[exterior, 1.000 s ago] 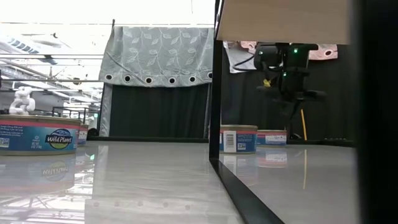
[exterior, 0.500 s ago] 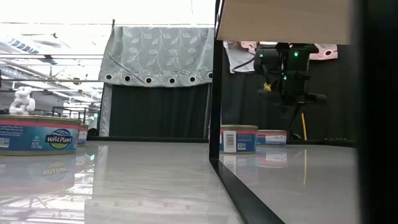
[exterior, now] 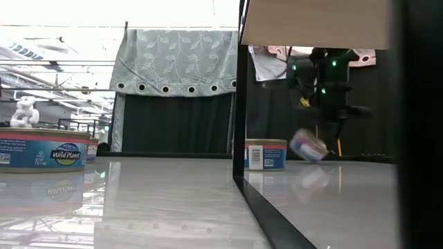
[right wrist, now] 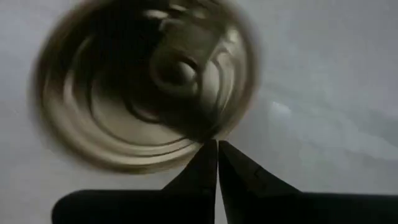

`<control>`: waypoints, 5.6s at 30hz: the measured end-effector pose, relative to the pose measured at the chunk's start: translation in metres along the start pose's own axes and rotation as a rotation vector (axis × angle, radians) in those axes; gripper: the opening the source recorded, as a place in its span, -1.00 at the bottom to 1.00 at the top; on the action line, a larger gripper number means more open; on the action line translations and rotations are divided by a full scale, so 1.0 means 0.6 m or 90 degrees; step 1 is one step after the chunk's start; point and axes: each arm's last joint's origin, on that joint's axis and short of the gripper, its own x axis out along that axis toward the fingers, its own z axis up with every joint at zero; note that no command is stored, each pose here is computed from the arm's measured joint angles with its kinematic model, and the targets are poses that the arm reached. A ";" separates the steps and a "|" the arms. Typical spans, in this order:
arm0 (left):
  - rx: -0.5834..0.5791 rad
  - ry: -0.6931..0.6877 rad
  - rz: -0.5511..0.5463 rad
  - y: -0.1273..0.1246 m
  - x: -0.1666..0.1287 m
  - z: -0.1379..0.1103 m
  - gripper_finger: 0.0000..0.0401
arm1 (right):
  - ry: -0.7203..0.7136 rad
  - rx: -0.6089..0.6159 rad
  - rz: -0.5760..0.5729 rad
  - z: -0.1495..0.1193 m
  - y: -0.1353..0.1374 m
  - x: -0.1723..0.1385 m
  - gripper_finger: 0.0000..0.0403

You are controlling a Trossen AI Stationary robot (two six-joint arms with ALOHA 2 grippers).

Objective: Stack canned seafood by type on shelf
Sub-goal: Stack the blue-pink tuna can on top of the other blue-pink tuna can on the shelf

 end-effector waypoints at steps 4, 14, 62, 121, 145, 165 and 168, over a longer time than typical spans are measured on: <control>0.000 0.000 0.000 0.000 0.000 0.000 0.37 | 0.017 -0.017 -0.013 -0.014 0.000 0.002 -0.97; 0.020 0.003 0.003 0.001 0.000 -0.001 0.37 | 0.078 -0.080 -0.018 -0.071 -0.011 -0.024 -0.95; 0.024 0.018 -0.029 -0.019 -0.014 -0.017 0.37 | 0.048 -0.375 0.096 0.000 -0.024 -0.053 0.03; 0.053 0.010 -0.029 -0.020 -0.027 -0.008 0.37 | 0.170 -0.151 -0.012 -0.083 -0.052 0.028 -1.00; 0.065 0.006 -0.021 -0.013 -0.046 0.011 0.37 | -0.092 -0.484 0.327 -0.124 -0.103 -0.217 0.23; 0.080 0.006 -0.024 -0.015 -0.047 0.009 0.37 | -0.225 -1.187 0.107 -0.097 -0.038 -0.147 0.81; 0.097 0.006 -0.024 -0.015 -0.047 0.009 0.37 | -0.191 -1.215 0.091 -0.095 -0.030 -0.134 0.81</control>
